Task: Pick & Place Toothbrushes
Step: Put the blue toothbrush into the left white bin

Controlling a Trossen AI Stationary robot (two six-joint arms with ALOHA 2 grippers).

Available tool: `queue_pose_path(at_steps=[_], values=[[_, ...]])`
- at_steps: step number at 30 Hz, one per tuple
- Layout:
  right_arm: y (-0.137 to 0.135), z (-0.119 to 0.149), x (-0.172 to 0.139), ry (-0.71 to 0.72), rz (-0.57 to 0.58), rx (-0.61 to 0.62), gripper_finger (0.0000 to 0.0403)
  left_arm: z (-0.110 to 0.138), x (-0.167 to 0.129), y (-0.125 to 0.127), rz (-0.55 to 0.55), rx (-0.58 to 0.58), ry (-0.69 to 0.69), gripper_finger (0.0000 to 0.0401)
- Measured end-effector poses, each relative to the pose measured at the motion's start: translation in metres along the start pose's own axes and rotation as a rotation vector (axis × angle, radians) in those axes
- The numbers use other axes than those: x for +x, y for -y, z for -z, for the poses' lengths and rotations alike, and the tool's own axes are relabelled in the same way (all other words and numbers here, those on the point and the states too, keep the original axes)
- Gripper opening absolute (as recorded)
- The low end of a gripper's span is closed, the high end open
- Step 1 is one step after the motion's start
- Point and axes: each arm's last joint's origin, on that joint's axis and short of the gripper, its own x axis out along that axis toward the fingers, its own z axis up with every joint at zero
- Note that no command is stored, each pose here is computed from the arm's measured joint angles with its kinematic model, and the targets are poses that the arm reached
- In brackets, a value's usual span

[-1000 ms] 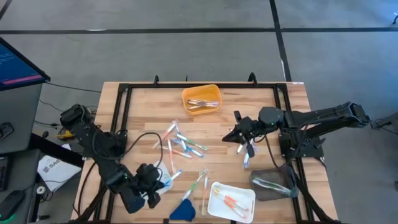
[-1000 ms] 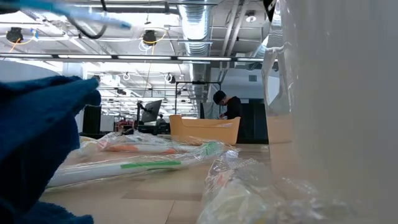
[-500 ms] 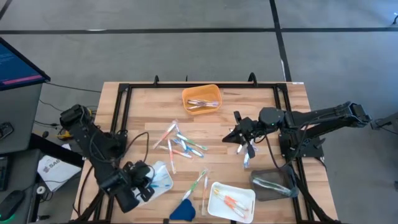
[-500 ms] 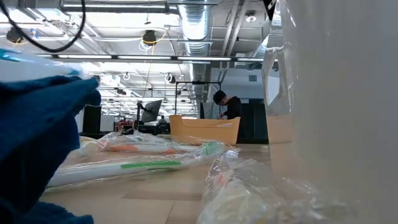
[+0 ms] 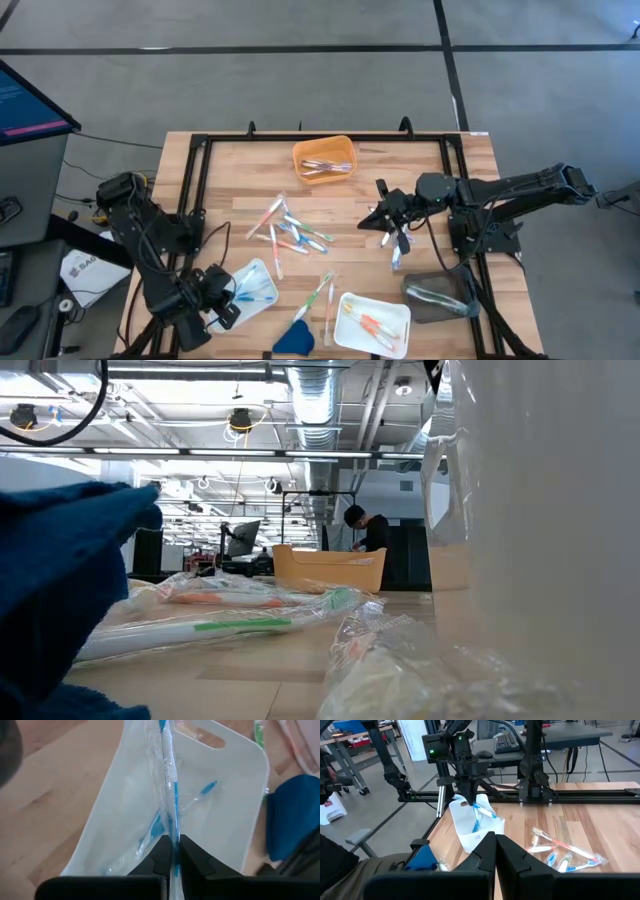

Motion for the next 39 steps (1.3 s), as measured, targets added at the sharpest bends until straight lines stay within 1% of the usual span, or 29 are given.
queue_pose_path(at_steps=[5,16,26,35,39], values=[[0.000,0.001,0.000,-0.006,0.001,0.001,0.0000,0.000,0.008,0.002,-0.028,0.032,0.009,0.0008],[0.000,0.002,0.000,-0.025,0.003,0.004,0.0000,0.003,0.013,0.004,-0.048,0.037,-0.010,0.0008],[0.000,0.004,0.000,-0.036,0.004,0.006,0.0000,0.015,0.031,0.006,-0.111,0.063,-0.020,0.0008],[0.000,0.005,0.000,-0.048,0.005,0.008,0.0000,0.012,0.045,0.010,-0.149,0.077,-0.018,0.0019],[0.000,0.005,0.000,-0.048,0.005,0.008,0.0000,0.011,0.053,0.012,-0.183,0.092,-0.049,0.0020]])
